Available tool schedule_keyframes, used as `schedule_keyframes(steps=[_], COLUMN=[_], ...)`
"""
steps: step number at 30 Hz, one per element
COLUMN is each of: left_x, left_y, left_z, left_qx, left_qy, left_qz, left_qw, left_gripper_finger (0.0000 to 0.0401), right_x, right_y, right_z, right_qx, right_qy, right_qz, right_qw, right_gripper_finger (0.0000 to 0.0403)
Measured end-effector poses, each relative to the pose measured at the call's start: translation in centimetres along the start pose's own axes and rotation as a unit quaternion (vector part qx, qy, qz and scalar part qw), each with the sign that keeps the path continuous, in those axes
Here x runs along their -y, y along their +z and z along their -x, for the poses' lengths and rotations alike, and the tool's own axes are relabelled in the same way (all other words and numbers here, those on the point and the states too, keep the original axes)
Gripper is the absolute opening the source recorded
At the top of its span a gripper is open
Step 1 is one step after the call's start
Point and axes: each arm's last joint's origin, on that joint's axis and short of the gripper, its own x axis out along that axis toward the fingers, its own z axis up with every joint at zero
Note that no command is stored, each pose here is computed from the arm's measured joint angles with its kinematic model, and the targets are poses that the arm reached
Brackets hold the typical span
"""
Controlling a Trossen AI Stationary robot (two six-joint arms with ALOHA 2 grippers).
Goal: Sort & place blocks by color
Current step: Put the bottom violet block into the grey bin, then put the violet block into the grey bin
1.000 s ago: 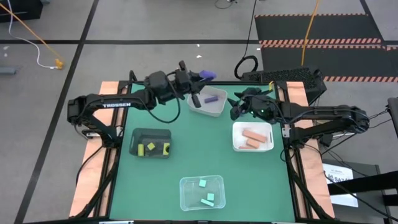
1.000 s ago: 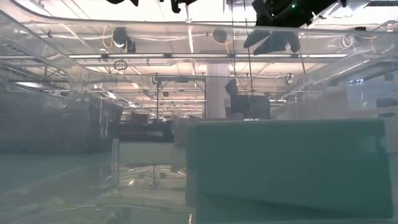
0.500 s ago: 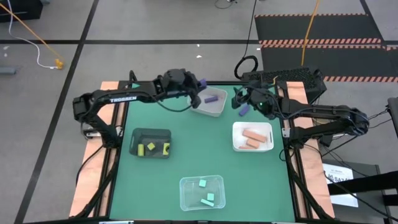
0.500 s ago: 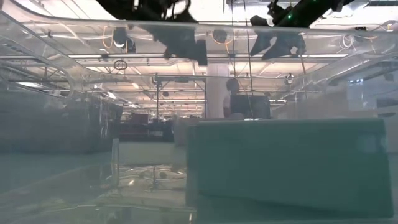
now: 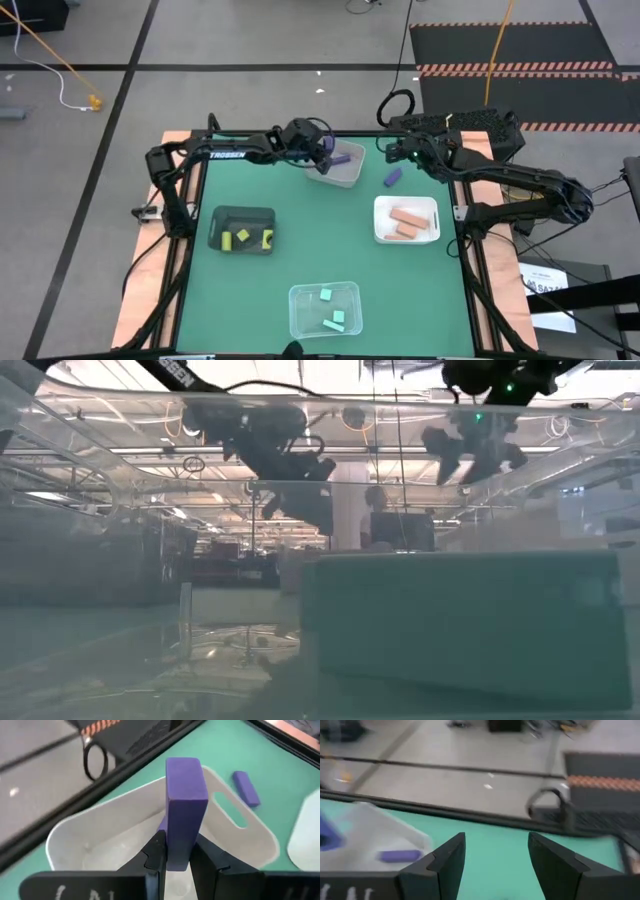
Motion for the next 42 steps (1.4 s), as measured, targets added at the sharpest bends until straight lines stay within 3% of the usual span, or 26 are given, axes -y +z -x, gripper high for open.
schedule_keyframes(steps=[4, 9, 16, 24, 28, 30, 33, 38, 42], left_x=[-1.0, -1.8, -1.2, -0.4, -0.3, -0.2, -0.3, -0.5, -0.4], left_y=[-0.5, -1.0, -1.2, -1.4, -1.4, -1.4, -1.4, -1.4, -1.4], left_z=[-0.7, -0.9, -0.9, -0.9, -0.9, -0.8, -0.8, -0.8, -0.8], left_qx=[-0.017, -0.041, -0.067, -0.069, -0.069, -0.071, -0.075, -0.085, -0.090], left_qy=[0.014, 0.029, -0.027, -0.036, -0.038, -0.042, -0.057, -0.088, -0.100], left_qz=[0.064, 0.096, 0.100, 0.093, 0.093, 0.093, 0.092, 0.096, 0.098], left_qw=[0.998, 0.994, 0.992, 0.993, 0.993, 0.992, 0.991, 0.988, 0.986], left_gripper_finger=[0.0062, 0.0062, 0.0078, 0.0150, 0.0183, 0.0197, 0.0214, 0.0230, 0.0230], right_x=[1.4, 2.0, 2.5, 2.9, 2.5, 2.2, 1.9, 1.6, 1.3], right_y=[-0.1, 0.0, -0.3, -1.3, -1.9, -2.2, -2.5, -3.0, -3.8], right_z=[-0.7, -1.5, -2.8, -4.8, -5.6, -6.0, -6.7, -7.6, -8.4], right_qx=[-0.039, -0.098, -0.156, -0.220, -0.254, -0.261, -0.261, -0.242, -0.243], right_qy=[-0.033, 0.014, 0.054, 0.007, 0.011, 0.029, 0.075, 0.137, 0.198], right_qz=[-0.009, 0.035, 0.103, 0.008, -0.039, 0.004, 0.161, 0.395, 0.497], right_qw=[0.999, 0.994, 0.981, 0.975, 0.966, 0.965, 0.949, 0.875, 0.809], right_gripper_finger=[0.0205, 0.0205, 0.0205, 0.0206, 0.0214, 0.0220, 0.0225, 0.0219, 0.0208])
